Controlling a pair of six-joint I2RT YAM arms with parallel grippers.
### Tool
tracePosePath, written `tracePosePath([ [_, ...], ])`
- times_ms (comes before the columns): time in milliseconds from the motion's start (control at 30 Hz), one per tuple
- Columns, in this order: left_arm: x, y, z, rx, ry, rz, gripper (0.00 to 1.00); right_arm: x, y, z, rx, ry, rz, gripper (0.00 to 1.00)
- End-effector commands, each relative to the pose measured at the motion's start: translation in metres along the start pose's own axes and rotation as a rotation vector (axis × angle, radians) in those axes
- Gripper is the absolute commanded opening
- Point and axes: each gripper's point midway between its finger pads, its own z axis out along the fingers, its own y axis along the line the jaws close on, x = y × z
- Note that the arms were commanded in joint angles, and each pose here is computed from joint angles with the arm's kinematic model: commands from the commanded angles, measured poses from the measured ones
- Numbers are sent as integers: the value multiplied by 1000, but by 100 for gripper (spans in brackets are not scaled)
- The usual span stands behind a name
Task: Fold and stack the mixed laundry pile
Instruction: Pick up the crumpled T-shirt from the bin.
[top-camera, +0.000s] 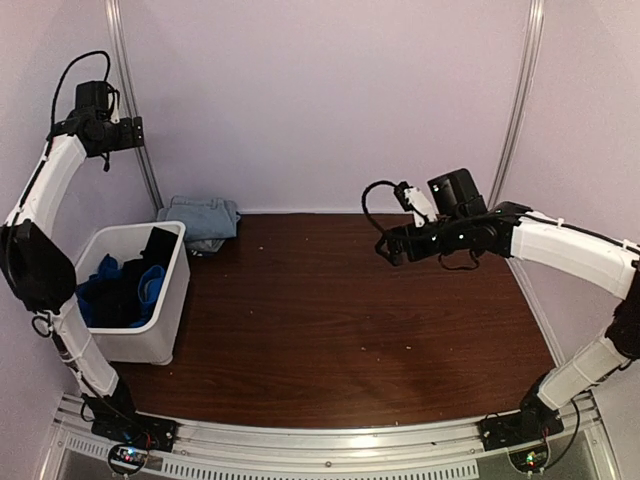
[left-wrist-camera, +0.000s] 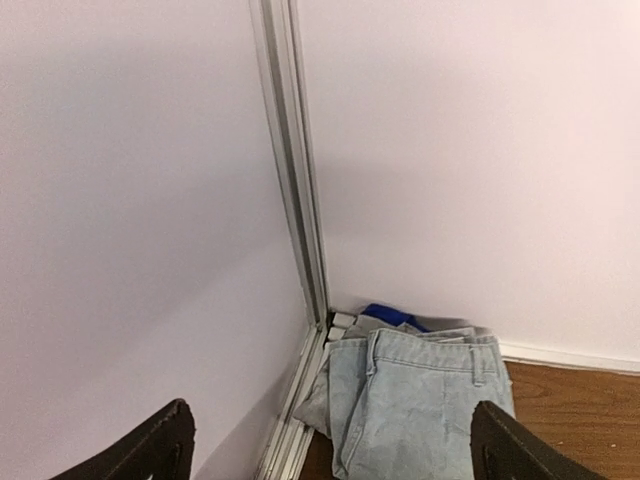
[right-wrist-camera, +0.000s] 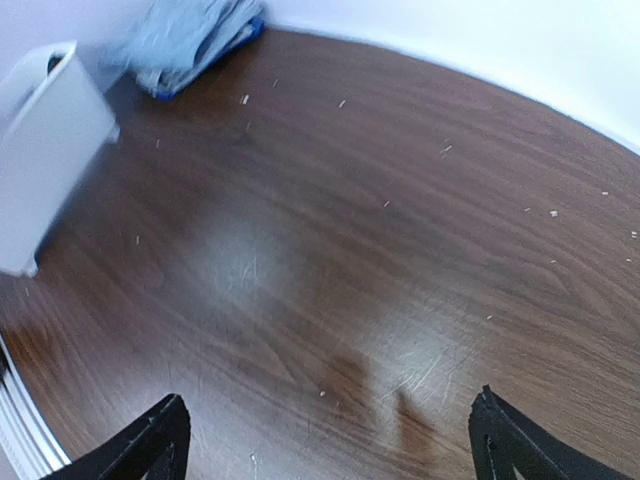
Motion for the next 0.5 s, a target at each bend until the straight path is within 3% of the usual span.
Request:
tracePosePath([
  [0, 14, -14, -49, 134, 15, -66, 98, -55, -38, -48, 80, -240, 102, 100],
  [200, 121, -23, -111, 236, 327, -130, 98, -60, -57, -63, 9, -248, 146, 100],
  [400, 232, 22, -161, 4, 578, -150, 98, -53, -55, -65, -60, -226, 155, 100],
  [467, 260, 32, -173, -51, 647, -149, 93, -51, -54, -65, -78, -223, 160, 100],
])
